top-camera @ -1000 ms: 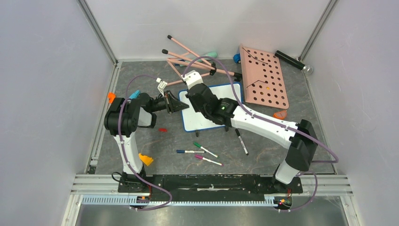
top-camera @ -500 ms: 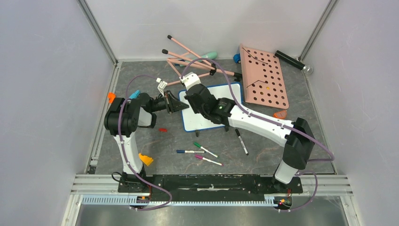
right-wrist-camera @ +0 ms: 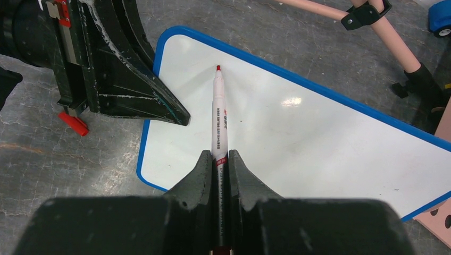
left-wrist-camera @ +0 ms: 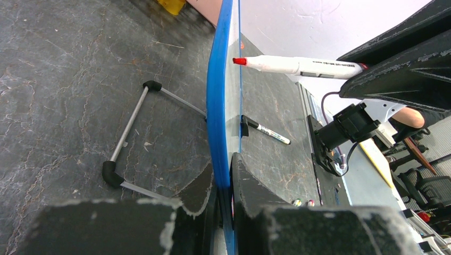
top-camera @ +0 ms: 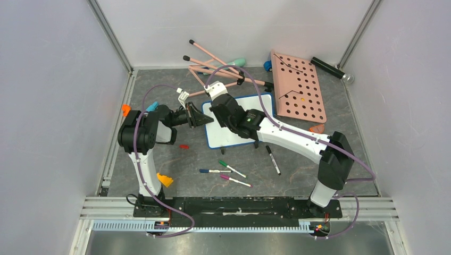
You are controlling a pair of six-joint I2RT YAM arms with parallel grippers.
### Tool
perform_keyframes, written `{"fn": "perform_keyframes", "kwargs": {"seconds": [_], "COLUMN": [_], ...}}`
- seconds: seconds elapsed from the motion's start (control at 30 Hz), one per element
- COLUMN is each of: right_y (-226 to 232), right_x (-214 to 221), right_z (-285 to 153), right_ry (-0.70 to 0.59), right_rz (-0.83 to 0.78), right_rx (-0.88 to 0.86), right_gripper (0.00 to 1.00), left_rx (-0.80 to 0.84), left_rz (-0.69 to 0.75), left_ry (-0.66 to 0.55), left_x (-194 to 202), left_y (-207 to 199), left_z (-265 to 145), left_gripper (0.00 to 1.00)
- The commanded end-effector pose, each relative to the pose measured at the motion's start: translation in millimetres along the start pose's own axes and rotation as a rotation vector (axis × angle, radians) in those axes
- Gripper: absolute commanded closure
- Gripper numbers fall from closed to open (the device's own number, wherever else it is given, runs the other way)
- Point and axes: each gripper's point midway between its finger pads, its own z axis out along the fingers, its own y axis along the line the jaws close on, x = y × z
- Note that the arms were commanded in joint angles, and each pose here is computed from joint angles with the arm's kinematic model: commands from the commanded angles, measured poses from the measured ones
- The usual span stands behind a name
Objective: Write a sentence on the whiteboard
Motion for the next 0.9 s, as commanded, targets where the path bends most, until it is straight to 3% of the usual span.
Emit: {"fn": "perform_keyframes", "kwargs": {"seconds": [0.0,0.87], "right_y": [0.0,6.3], "right_x": [-17.3,1.7], "right_z": [1.4,7.0], "right_ry": [-0.038,0.006], "right_rz": [0.013,-0.011], "right_rx": [-0.005,-0.055], "right_gripper": [1.00,1.00], "left_rx": [-0.044,-0.042], "left_rz": [0.139,0.140], "left_ry": [-0.068,-0.065], "left_x": [-16.4,-15.8], "left_y": [15.8,15.4], "left_z": [-3.1,-3.1], "left_gripper": [0.98,0.98]}}
